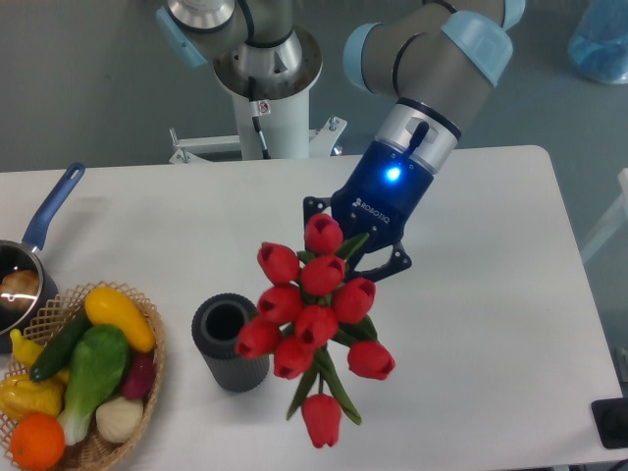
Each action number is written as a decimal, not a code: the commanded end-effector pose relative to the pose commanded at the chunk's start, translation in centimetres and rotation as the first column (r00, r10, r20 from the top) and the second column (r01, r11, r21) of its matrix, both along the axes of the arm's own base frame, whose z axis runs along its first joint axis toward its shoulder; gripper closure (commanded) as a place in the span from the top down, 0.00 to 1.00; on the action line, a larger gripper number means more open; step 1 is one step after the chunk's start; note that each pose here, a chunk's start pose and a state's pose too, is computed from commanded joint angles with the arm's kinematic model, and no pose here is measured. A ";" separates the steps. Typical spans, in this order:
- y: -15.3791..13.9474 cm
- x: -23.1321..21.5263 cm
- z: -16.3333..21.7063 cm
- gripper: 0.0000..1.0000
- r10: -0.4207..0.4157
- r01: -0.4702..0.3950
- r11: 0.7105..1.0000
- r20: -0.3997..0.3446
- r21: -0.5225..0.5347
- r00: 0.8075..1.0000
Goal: Insert the flowers into the vase
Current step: 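Carry the tulip bouquet toward the dark grey vase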
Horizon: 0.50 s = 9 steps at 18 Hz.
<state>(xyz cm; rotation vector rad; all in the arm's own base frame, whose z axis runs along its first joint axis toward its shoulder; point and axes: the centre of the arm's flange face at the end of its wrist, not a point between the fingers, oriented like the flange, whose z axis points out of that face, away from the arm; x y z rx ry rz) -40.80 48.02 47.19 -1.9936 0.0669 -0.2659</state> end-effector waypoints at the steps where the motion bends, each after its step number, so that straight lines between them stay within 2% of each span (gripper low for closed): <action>1: 0.3 0.1 -0.2 0.15 -0.020 0.021 1.000 -0.028 0.008 0.999; 3: 1.0 0.7 -0.4 0.15 -0.038 0.038 0.999 -0.041 0.006 0.998; 6: 0.9 0.6 -0.3 0.14 -0.049 0.049 0.999 -0.101 0.002 0.994; 8: 1.0 0.8 -0.5 0.14 -0.050 0.050 0.999 -0.103 -0.004 0.993; 9: 1.9 1.8 -0.5 0.14 -0.077 0.078 0.997 -0.093 0.009 0.993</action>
